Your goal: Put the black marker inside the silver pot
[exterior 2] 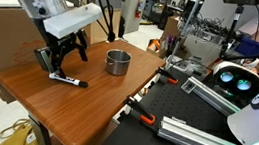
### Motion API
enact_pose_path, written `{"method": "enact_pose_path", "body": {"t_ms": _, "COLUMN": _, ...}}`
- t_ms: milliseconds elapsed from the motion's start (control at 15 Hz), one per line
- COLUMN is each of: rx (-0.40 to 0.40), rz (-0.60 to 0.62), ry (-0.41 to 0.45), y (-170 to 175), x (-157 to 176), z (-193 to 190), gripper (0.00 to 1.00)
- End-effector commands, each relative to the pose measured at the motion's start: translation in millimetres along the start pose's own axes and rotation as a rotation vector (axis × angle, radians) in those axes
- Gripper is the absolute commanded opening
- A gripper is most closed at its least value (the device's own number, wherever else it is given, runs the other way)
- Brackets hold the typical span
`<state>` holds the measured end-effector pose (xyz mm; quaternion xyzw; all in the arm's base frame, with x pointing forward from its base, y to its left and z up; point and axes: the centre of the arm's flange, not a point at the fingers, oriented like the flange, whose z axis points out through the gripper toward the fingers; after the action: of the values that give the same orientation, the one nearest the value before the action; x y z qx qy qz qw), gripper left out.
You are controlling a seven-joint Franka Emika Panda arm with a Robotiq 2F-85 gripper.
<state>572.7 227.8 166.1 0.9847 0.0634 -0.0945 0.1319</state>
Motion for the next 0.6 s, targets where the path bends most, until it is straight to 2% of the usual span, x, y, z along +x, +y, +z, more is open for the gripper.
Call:
{"method": "enact_pose_path", "body": {"t_ms": 0, "rx": -0.063, "rz": -0.060, "ry": -0.003, "y": -6, "x": 17, "z": 13, "gripper": 1.00}}
{"method": "enact_pose_path", "body": {"t_ms": 333, "rx": -0.123, "rz": -0.145, "ry": 0.014, "y": -23, "x": 27, "z": 39, "gripper": 1.00}}
{"method": "enact_pose_path", "body": {"t_ms": 400, "rx": -0.122, "rz": -0.155, "ry": 0.016, "y": -26, "x": 29, "z": 41, "gripper": 0.75}}
{"method": "enact_pose_path", "body": {"t_ms": 533, "rx": -0.118, "rz": -0.179, "ry": 0.016, "y": -30, "x": 31, "z": 43, "gripper": 0.66}}
